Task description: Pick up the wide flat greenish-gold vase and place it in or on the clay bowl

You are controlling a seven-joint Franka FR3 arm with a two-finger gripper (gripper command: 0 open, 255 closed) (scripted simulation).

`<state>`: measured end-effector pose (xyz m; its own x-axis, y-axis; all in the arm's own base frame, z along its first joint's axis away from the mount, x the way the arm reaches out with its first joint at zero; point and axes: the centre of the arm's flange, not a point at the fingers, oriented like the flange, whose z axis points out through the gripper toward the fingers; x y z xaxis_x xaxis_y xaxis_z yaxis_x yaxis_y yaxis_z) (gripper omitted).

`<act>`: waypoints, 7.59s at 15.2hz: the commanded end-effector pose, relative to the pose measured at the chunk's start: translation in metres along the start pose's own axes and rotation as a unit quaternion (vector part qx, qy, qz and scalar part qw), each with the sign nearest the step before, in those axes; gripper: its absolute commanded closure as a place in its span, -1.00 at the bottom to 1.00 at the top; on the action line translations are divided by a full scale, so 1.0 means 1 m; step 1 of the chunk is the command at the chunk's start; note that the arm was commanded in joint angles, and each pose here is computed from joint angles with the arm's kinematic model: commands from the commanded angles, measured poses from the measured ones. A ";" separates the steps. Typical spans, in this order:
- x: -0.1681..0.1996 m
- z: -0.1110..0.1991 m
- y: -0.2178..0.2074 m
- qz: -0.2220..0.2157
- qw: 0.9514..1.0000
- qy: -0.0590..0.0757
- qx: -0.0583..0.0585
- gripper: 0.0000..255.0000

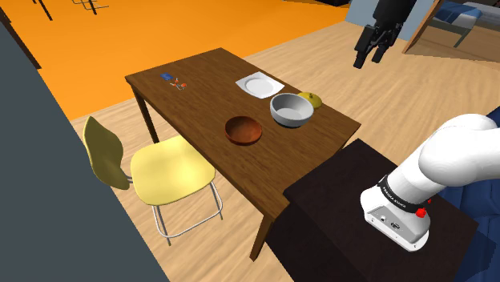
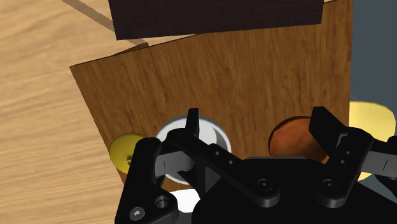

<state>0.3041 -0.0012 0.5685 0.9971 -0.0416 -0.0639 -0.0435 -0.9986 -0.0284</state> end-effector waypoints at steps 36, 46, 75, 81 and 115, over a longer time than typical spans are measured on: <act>0.284 0.261 0.253 -0.028 0.999 0.027 0.022 -1.00; 0.328 0.323 0.285 -0.032 0.999 0.031 0.025 -1.00; 0.326 0.295 0.283 -0.032 0.999 0.031 0.025 1.00; 0.324 0.263 0.282 -0.032 0.999 0.031 0.025 1.00; 0.292 0.171 0.031 -0.032 0.999 0.031 0.025 1.00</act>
<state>0.5831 -0.0508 0.3772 0.9998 0.0212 0.0003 0.0212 -0.9966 -0.0801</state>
